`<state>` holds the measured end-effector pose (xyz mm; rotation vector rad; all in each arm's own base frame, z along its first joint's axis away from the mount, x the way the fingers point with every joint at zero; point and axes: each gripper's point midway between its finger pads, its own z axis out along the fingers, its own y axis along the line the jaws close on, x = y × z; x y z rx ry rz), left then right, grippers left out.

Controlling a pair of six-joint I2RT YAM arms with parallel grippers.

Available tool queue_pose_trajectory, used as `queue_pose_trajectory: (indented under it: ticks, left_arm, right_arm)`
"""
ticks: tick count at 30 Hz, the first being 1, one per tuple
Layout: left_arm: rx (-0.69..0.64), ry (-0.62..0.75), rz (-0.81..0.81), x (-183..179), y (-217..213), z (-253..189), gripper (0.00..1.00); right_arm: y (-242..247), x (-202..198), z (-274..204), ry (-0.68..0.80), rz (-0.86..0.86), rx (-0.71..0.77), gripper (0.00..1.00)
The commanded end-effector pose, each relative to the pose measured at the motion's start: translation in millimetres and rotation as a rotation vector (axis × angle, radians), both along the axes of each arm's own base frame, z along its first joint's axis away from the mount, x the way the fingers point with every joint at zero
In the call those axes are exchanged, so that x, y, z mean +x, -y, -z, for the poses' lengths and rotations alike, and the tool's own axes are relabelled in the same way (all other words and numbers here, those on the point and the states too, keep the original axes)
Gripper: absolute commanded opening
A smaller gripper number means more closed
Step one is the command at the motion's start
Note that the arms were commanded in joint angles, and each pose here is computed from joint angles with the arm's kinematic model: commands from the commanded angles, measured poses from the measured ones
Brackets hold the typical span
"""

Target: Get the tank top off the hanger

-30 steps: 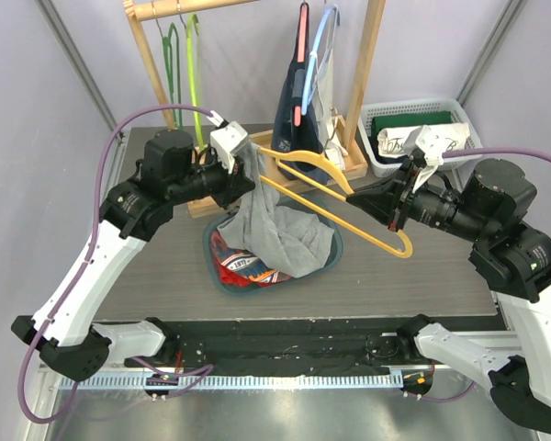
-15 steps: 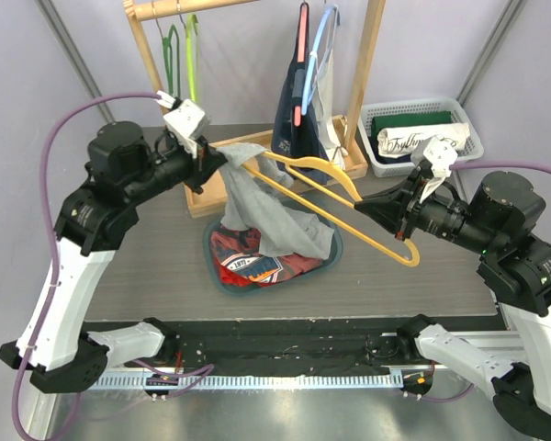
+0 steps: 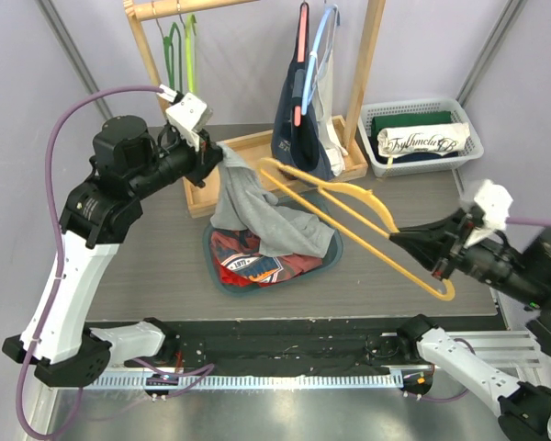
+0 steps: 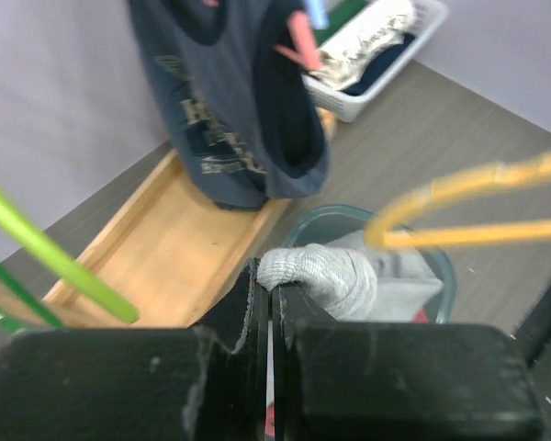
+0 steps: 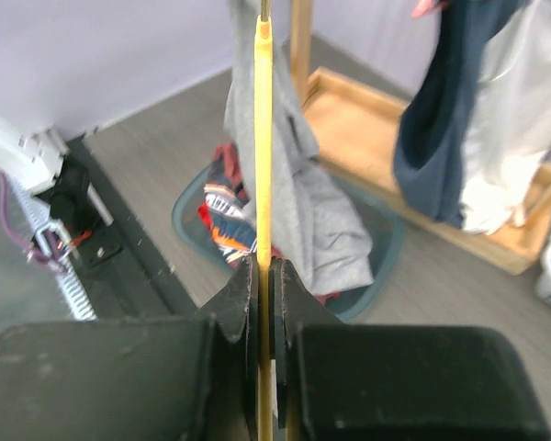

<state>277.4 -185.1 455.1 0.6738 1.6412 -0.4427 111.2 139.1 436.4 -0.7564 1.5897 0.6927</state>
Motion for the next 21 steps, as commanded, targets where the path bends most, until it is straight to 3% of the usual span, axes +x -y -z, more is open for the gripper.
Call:
queue_pose_trajectory:
  ticks: [1,5,11,18,21]
  left_arm:
    - [-0.051,0.012,0.269,-43.3,28.3,-16.0,0.0]
    - [-0.02,-0.059,0.438,-75.7,41.1,12.7,0.03]
    - [0.137,-0.193,0.287,-52.2,31.8,97.3,0.06]
    - [0.338,-0.292,0.211,-27.5,34.1,203.1,0.1]
    - [0.406,-0.348,0.221,-29.6,40.3,241.4,0.2]
  right_arm:
    - [24.2,9.8,-44.8,0.136,0.154,0.063,0.01]
    - [11.1,34.5,-59.5,0.119,0.173,0.103,0.01]
    - [-31.9,85.9,-65.7,0.048,0.126,0.148,0.01]
    - [-49.3,149.3,-55.3,-0.071,0.257,0.164,0.01]
    - [-52.2,163.8,-51.0,-0.091,0.291,0.166,0.01]
